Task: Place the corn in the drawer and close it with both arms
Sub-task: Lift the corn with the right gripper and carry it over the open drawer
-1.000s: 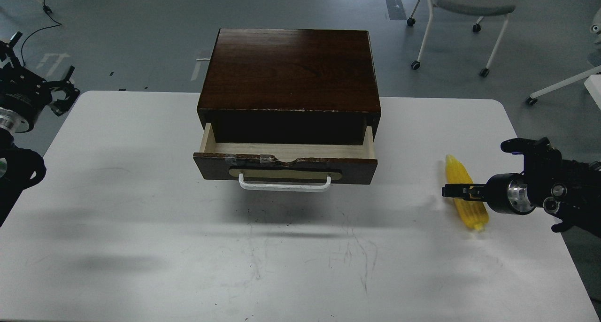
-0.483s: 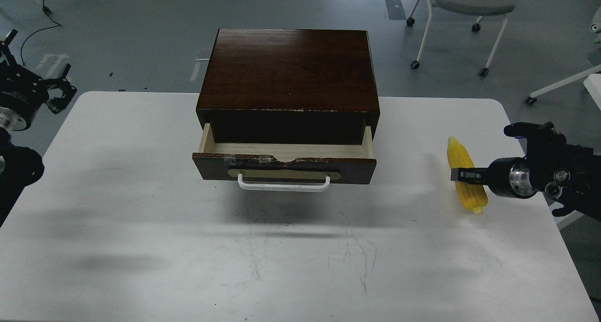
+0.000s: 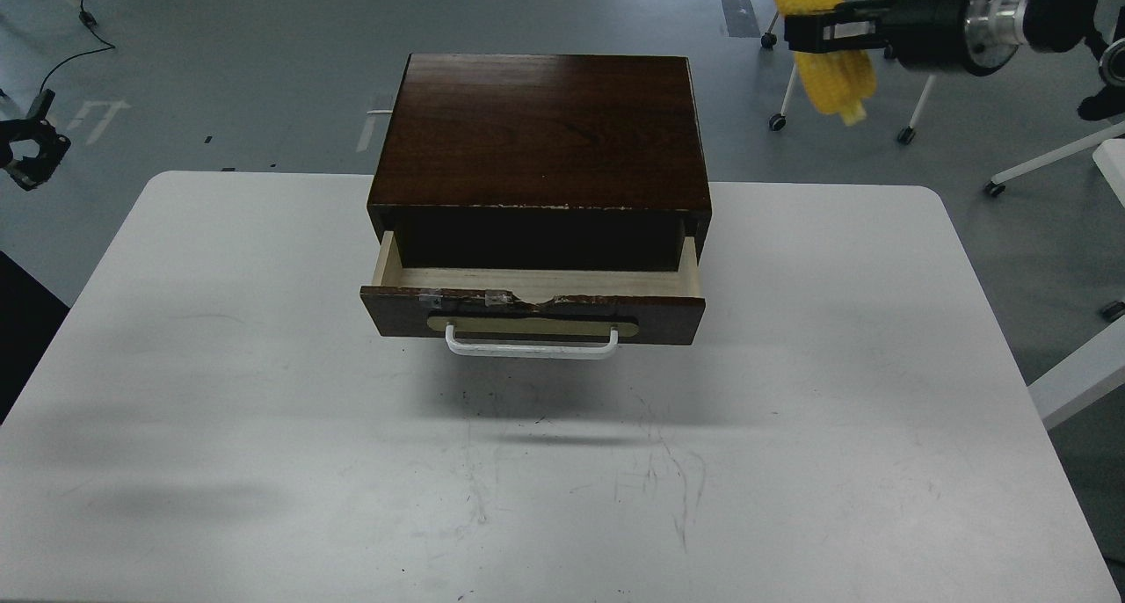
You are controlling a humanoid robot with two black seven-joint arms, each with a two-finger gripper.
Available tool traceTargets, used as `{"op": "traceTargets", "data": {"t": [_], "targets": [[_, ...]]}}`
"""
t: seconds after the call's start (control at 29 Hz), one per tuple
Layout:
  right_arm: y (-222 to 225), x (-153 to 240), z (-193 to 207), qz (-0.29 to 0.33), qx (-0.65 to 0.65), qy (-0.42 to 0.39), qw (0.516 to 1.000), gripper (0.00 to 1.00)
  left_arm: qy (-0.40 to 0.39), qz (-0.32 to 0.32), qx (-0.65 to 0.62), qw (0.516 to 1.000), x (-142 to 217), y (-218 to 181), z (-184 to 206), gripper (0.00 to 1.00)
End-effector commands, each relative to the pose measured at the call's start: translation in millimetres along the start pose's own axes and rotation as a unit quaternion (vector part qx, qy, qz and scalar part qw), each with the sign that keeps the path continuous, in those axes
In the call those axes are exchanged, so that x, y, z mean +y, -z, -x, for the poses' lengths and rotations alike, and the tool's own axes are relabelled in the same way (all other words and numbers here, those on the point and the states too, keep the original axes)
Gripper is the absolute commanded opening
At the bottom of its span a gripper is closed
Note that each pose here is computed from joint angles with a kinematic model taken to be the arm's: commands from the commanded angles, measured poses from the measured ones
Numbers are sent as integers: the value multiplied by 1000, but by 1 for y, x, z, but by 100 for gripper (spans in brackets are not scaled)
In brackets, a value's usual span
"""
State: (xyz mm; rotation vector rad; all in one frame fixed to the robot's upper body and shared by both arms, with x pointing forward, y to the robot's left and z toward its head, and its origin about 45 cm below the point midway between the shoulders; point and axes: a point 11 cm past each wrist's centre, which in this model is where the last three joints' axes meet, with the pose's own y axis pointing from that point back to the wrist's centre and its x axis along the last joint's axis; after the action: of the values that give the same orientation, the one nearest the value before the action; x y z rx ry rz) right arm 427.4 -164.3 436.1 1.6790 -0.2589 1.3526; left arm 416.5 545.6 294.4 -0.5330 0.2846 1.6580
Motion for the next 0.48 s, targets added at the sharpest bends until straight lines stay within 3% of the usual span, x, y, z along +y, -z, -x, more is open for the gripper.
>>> {"op": "traceTargets", "data": {"t": [0.0, 0.24, 0.45], "targets": [[42, -26, 5, -42, 105, 22, 993, 0, 0, -2, 0, 1000, 0, 2, 0, 98], [70, -56, 55, -44, 309, 91, 946, 0, 1, -17, -5, 1000, 1, 9, 0, 98], [88, -71, 79, -70, 330, 106, 936, 0, 1, -7, -5, 1000, 0, -1, 0, 98]]}}
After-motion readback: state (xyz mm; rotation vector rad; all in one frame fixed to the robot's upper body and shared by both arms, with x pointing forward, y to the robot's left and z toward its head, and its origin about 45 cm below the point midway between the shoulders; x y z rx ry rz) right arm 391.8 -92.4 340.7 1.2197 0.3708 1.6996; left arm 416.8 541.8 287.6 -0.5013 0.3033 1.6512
